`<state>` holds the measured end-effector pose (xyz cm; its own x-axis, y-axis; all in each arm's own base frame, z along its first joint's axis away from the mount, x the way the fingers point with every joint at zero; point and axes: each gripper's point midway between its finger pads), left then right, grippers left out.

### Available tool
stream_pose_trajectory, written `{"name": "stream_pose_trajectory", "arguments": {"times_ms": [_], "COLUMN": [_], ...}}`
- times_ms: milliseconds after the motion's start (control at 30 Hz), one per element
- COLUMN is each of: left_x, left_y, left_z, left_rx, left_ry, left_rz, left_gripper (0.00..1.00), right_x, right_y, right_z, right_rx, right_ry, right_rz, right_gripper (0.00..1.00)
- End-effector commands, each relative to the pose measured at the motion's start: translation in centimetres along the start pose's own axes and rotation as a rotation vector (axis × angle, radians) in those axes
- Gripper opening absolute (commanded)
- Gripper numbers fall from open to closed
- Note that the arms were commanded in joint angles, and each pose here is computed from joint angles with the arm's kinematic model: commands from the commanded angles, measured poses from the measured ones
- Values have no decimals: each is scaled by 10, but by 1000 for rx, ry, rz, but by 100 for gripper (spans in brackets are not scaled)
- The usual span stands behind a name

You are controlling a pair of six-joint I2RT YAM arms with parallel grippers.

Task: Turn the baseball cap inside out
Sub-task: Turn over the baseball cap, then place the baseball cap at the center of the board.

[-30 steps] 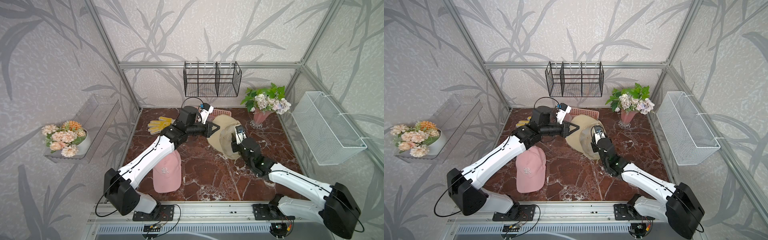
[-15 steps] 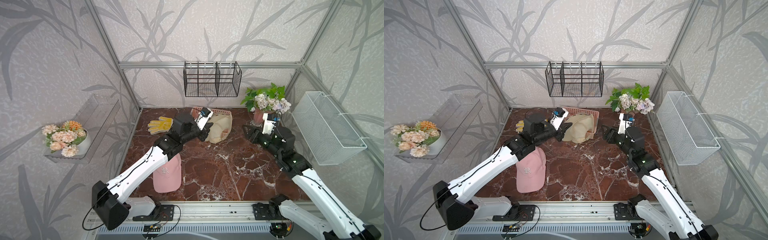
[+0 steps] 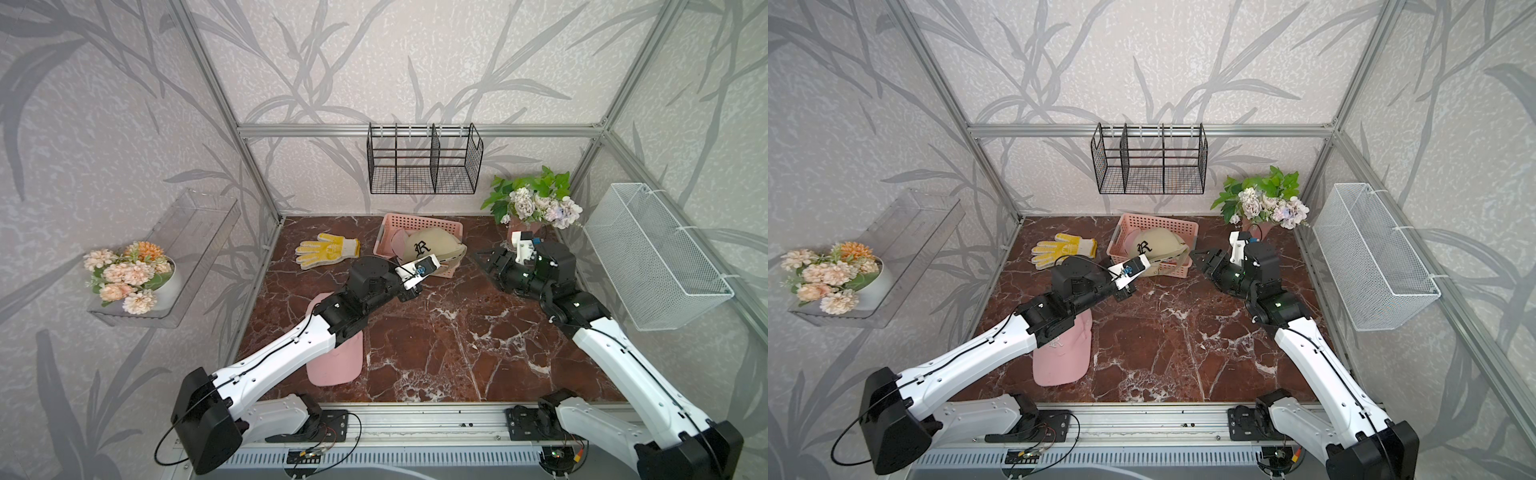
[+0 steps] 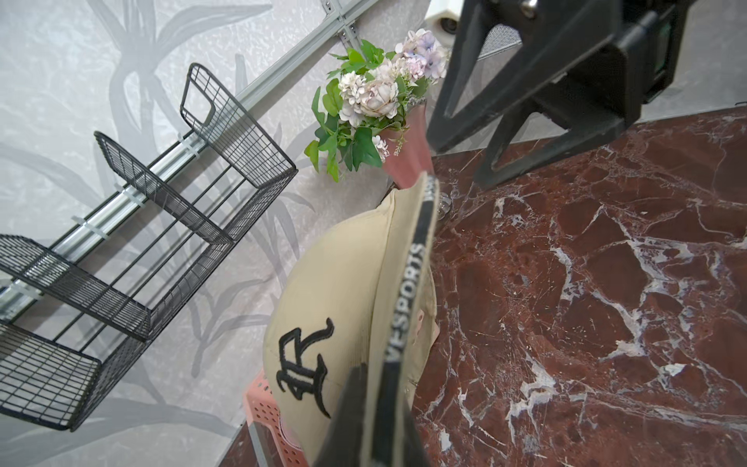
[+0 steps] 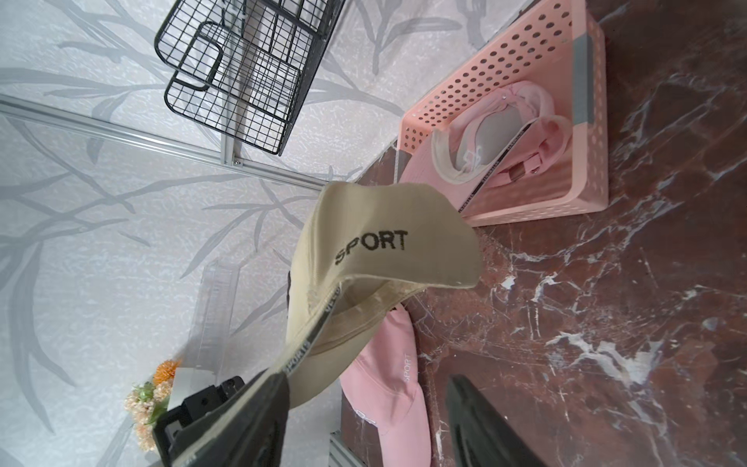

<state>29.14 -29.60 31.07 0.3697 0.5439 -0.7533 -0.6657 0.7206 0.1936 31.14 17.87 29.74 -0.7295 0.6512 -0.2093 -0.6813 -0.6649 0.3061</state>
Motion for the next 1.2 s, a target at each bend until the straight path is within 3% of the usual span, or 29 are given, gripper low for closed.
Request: {"name": "stream_pose_trajectory", "arguments": {"times_ms": [0,333,600,800,867,933,1067,1167], "left_x": [-23,-31,-33,-38,-40,-45,-55,-61], "left_y": [9,10,6,9,12,20,43,66], "left_z": [13,-12,-17,-19,-19,-18,-11,2], "left_rx": [-80,-41,-50,-45,-43,-40,-46,-97], "left_ry": [-93,-180,-212,-220,-211,-175,-53,95], "left_rz": [-76,-110,-106,-116,-126,-146,-188,-235], "left_gripper": [0,0,0,0,22,40,58,67], "right_x": [-3,-7,-5,-4,-4,-4,-3,10], "right_y": [-2,-14,-21,-23,-23,-24,-24,-26], "right_z": [9,-2,-9,-15,-16,-17,-8,7], "right_rx": [-60,-41,-34,-21,-14,-17,-70,-142], "right_ry": [-51,-79,-89,-79,-66,-40,68,228], "right_rz": [-1,-9,11,8,8,8,-10,2], "right_gripper": [64,55,36,9,0,0,0,0]}}
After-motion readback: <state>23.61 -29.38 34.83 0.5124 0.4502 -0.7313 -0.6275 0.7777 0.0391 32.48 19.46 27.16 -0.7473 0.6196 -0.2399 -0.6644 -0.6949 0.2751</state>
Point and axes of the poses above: each gripper's point midway between its finger pads, its own y axis back along the fingers, its own z axis along the line the jaws close on, x = y × z, and after that the axes turned 6 degrees about -y, right-handed
